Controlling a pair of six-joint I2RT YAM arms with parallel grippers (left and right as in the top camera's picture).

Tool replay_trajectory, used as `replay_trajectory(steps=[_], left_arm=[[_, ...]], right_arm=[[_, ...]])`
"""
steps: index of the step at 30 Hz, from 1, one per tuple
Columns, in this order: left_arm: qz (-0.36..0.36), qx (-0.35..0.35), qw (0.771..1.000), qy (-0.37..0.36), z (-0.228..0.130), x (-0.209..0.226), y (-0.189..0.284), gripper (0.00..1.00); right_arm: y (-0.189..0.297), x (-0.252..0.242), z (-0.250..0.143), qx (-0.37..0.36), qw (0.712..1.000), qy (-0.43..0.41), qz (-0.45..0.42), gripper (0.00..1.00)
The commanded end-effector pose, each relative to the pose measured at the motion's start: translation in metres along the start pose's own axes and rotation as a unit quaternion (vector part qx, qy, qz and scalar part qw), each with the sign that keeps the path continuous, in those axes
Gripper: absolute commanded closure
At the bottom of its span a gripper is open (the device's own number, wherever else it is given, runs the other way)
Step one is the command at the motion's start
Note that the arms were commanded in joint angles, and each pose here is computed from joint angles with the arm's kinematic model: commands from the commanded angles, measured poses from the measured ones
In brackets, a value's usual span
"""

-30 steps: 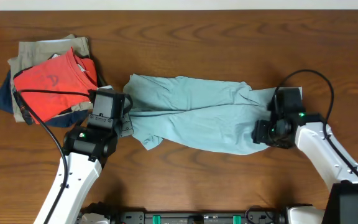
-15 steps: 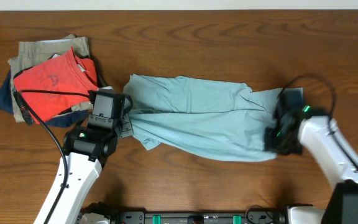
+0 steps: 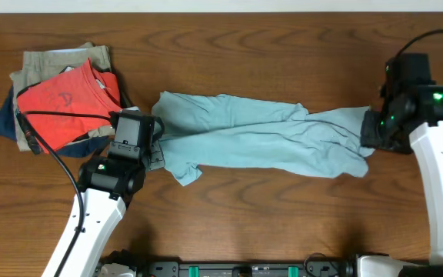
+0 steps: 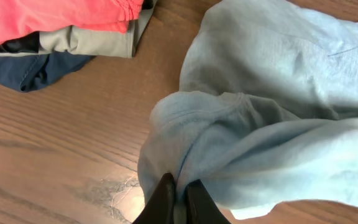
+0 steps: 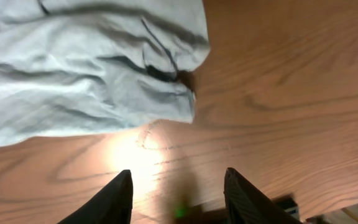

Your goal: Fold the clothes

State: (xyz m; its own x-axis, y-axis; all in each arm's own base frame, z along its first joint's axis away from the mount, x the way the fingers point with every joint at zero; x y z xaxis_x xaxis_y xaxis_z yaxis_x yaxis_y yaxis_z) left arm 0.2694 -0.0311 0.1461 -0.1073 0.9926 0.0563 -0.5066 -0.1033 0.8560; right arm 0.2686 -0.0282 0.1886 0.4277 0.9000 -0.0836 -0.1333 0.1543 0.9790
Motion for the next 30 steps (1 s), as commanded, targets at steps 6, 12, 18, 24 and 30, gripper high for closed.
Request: replay_trajectory(steps=[6,12,18,24,30], left_arm=[[0.010,-0.011,1.000,-0.002,0.006,0.005,0.004,0.94],[0.010,-0.010,1.000,-0.002,0.005,0.005,0.004,0.94],[0.010,-0.010,1.000,-0.002,0.005,0.005,0.004,0.93],[0.012,-0.003,1.000,-0.004,0.002,0.005,0.004,0.94],[0.012,-0.003,1.000,-0.004,0.002,0.005,0.004,0.93]], right_arm=[[-0.067,-0.010,-0.047,0.082,0.995,-0.034,-0.040,0.45],[-0.103,-0.005,-0.055,0.073,0.994,-0.075,-0.031,0.42],[-0.110,-0.001,-0.041,0.043,0.992,-0.119,-0.011,0.45],[-0.119,-0.005,-0.042,0.039,0.991,-0.127,-0.014,0.46],[-0.141,-0.015,-0.051,0.035,0.989,-0.142,-0.022,0.48]])
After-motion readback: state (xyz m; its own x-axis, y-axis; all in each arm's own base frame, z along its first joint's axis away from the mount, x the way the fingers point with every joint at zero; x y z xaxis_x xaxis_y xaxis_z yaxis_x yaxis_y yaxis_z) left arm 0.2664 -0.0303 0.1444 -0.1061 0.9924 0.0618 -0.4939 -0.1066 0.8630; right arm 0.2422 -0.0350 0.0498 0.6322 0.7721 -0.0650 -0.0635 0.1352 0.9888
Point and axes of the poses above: each gripper's point midway between its finger pads, its own y axis back along the fingers, its own x axis along the line the jaws close on, z = x × y, the point moved 1 cm from there along y, back along the fingers, and after that the axes turned 10 degrees about -y, right-handed, at the moved point
